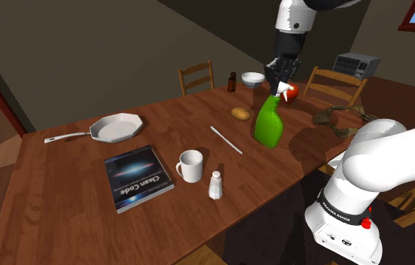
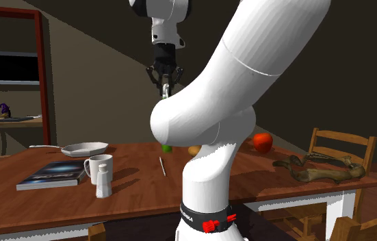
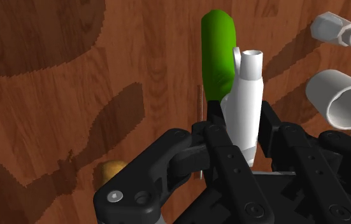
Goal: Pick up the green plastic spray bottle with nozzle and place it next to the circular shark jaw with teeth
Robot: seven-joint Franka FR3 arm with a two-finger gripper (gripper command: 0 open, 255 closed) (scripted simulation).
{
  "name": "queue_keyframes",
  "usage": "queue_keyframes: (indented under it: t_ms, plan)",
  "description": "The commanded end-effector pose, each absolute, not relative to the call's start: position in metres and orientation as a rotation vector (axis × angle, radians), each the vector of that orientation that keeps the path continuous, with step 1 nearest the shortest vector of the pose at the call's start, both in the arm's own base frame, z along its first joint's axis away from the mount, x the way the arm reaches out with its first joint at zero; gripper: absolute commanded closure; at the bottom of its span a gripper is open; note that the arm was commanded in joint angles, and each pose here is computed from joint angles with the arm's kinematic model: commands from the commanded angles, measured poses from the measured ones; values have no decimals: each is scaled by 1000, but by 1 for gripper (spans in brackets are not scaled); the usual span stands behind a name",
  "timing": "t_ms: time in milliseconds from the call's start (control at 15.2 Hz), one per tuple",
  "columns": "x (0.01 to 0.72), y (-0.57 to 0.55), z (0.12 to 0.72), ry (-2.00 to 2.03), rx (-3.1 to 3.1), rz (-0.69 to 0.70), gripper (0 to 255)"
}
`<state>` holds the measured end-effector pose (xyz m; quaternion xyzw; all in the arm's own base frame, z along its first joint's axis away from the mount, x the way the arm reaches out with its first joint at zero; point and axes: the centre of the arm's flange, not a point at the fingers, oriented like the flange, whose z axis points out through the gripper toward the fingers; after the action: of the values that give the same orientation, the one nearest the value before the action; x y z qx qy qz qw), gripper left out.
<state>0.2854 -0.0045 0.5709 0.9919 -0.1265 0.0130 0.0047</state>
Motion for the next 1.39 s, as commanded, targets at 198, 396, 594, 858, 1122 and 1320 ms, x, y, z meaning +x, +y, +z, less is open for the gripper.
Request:
queue_keyframes:
  t_ms: [198, 396, 594, 858, 1122, 1320]
  plan:
    - [285, -4, 597, -396, 3107, 41, 255]
    - [285, -4, 613, -396, 3107, 41, 255]
    - [285, -4, 629, -396, 3107, 41, 255]
    - [285, -4, 650, -396, 3107, 41, 255]
    - [285, -4, 671, -396, 3107, 41, 255]
    - [285, -4, 687, -396, 3107, 41, 255]
